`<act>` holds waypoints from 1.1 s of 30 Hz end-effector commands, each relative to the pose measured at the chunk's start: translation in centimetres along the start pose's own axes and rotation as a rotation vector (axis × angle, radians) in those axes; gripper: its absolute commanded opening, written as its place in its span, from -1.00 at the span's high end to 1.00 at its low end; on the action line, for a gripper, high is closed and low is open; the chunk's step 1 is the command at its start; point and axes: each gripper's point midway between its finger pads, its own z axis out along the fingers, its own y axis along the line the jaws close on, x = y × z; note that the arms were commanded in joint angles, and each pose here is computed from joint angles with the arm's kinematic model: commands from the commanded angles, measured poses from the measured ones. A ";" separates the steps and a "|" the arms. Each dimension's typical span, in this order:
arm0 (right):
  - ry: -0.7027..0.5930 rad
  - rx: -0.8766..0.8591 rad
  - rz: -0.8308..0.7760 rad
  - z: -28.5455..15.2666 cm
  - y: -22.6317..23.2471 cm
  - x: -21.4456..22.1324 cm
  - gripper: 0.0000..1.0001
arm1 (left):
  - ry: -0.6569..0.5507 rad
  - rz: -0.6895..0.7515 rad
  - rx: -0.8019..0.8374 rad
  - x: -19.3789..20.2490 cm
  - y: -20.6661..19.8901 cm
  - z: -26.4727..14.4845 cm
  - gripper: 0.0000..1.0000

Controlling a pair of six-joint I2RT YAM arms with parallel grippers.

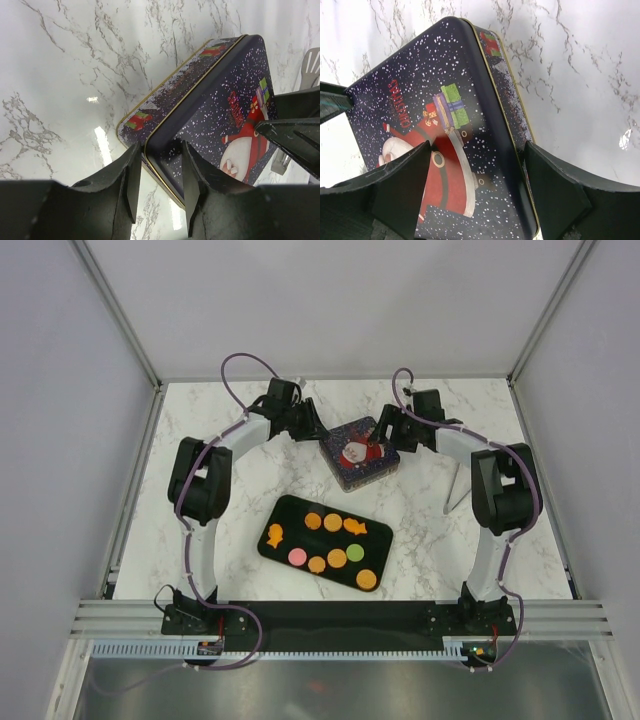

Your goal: Pack the cookies

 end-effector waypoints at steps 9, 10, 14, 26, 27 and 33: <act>0.034 -0.150 0.008 -2.3 4.7 0.9 -0.67 | 0.223 -0.025 -0.183 7.5 6.1 1.8 -0.02; 0.030 -0.161 0.006 -2.7 5.1 0.7 -0.67 | 0.216 -0.022 -0.178 7.2 5.8 1.7 -0.06; 0.033 -0.235 0.012 -3.9 7.0 0.3 -0.67 | 0.202 -0.022 -0.157 6.5 5.1 1.6 -0.11; 0.026 -0.362 0.061 -4.2 9.4 -1.3 -0.66 | 0.184 -0.014 -0.138 6.0 4.5 1.3 -0.20; 0.007 -0.379 0.066 -4.3 9.5 -2.1 -0.66 | 0.184 -0.013 -0.138 6.1 4.6 1.3 -0.22; -0.073 -0.326 0.066 -5.8 9.5 -4.3 -0.66 | 0.184 -0.020 -0.149 6.3 5.0 1.5 -0.22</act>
